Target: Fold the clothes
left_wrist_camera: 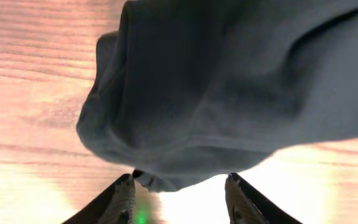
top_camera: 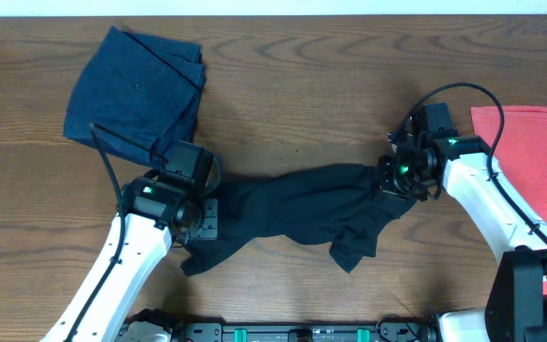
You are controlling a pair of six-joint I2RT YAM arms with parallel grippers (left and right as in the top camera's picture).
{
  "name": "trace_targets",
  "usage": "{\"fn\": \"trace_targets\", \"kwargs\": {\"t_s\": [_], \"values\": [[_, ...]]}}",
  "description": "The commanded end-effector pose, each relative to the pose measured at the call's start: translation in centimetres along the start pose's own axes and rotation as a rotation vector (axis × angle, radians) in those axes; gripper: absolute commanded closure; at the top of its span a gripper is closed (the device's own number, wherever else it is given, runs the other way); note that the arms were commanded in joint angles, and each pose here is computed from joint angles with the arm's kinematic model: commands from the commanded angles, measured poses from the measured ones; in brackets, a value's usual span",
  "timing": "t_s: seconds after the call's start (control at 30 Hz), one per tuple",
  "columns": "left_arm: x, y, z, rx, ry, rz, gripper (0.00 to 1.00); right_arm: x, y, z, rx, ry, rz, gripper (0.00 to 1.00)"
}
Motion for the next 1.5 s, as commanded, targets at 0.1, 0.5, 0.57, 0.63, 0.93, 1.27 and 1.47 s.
{"fn": "trace_targets", "kwargs": {"t_s": [0.1, 0.5, 0.57, 0.63, 0.93, 1.27, 1.47], "values": [[-0.4, 3.1, 2.2, 0.14, -0.012, 0.026, 0.48, 0.0, -0.6, -0.2, -0.02, -0.014, -0.005, 0.99], [-1.1, 3.5, 2.2, 0.162, -0.024, 0.064, 0.94, 0.0, -0.6, -0.2, -0.02, -0.019, -0.004, 0.99], [-1.4, 1.1, 1.6, 0.141, -0.022, 0.076, 0.94, 0.0, -0.6, -0.2, -0.02, -0.021, -0.005, 0.99], [-1.8, -1.5, 0.7, 0.088, -0.005, 0.102, 0.94, 0.0, -0.6, -0.2, -0.02, -0.021, -0.005, 0.99], [-0.7, -6.3, -3.7, -0.219, -0.004, 0.038, 0.94, 0.0, -0.6, 0.3, 0.0, -0.013, -0.004, 0.99], [-1.4, 1.0, -9.7, -0.263, 0.015, -0.145, 0.88, 0.8, -0.6, -0.7, -0.044, -0.02, -0.054, 0.99], [-2.2, 1.0, -9.3, -0.161, 0.013, -0.093, 0.51, 0.8, -0.7, -1.1, -0.064, -0.028, -0.055, 0.84]]}}
Point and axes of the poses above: each gripper's point midway between its finger pads, its own y axis out along the fingers, its own x axis along the line the jaws close on, z = x × y, the point moved 3 cm from there along -y, back along the fingers, and after that the axes turned 12 degrees about -y, right-handed, at the moved point
